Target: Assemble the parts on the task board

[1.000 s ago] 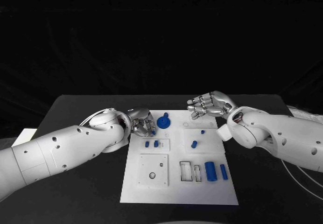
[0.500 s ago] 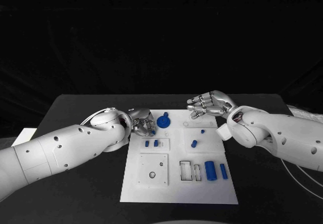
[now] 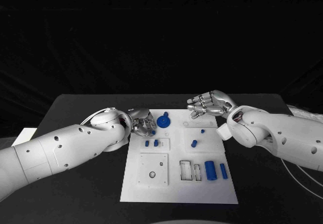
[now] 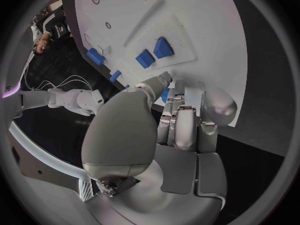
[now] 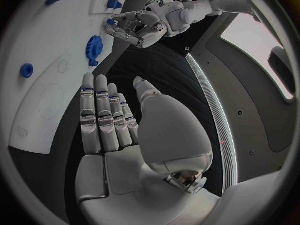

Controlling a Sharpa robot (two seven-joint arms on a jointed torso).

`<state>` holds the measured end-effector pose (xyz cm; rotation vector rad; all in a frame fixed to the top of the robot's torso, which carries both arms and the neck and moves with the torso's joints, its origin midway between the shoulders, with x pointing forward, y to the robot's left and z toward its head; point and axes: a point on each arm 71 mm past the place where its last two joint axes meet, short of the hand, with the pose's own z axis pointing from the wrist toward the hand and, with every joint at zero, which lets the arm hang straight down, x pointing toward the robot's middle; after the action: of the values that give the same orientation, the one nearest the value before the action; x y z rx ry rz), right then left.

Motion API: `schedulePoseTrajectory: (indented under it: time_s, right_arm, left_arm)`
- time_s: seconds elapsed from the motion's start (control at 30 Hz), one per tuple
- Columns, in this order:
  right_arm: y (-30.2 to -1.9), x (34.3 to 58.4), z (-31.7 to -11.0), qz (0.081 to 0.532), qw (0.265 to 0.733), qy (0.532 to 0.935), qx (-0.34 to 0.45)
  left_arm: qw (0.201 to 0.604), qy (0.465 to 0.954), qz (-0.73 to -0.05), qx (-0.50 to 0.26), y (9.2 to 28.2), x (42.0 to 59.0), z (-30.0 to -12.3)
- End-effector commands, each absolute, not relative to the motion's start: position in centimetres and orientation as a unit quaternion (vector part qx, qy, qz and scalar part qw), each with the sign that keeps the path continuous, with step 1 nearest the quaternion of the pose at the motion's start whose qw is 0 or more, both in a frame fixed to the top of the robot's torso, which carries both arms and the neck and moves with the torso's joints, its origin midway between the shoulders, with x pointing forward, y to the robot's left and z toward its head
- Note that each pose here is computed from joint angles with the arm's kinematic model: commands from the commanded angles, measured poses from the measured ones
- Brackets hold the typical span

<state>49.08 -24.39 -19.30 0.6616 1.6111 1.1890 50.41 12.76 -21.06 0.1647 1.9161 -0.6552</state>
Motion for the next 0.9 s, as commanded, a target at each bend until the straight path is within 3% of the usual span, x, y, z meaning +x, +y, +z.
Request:
schedulePoseTrajectory:
  time_s: [0.03,0.4,0.63,0.77,0.9]
  right_arm:
    - [-24.2,49.0,-19.3,0.497,0.489,0.666,0.266]
    - [-24.5,49.1,-19.3,0.489,0.494,0.668,0.265]
    - [-25.8,49.2,-19.4,0.464,0.518,0.68,0.232]
    - [-26.8,48.9,-19.4,0.428,0.538,0.705,0.177]
    - [-27.4,48.4,-19.3,0.372,0.555,0.738,0.098]
  left_arm:
    - [0.525,0.803,-0.274,0.068,12.7,50.4,-21.1]
    - [0.528,0.802,-0.273,0.058,13.3,50.5,-21.0]
    - [0.515,0.802,-0.301,0.024,14.8,50.3,-20.8]
    - [0.492,0.776,-0.388,-0.073,16.4,50.4,-20.0]
    - [0.435,0.705,-0.51,-0.23,17.9,50.4,-19.1]
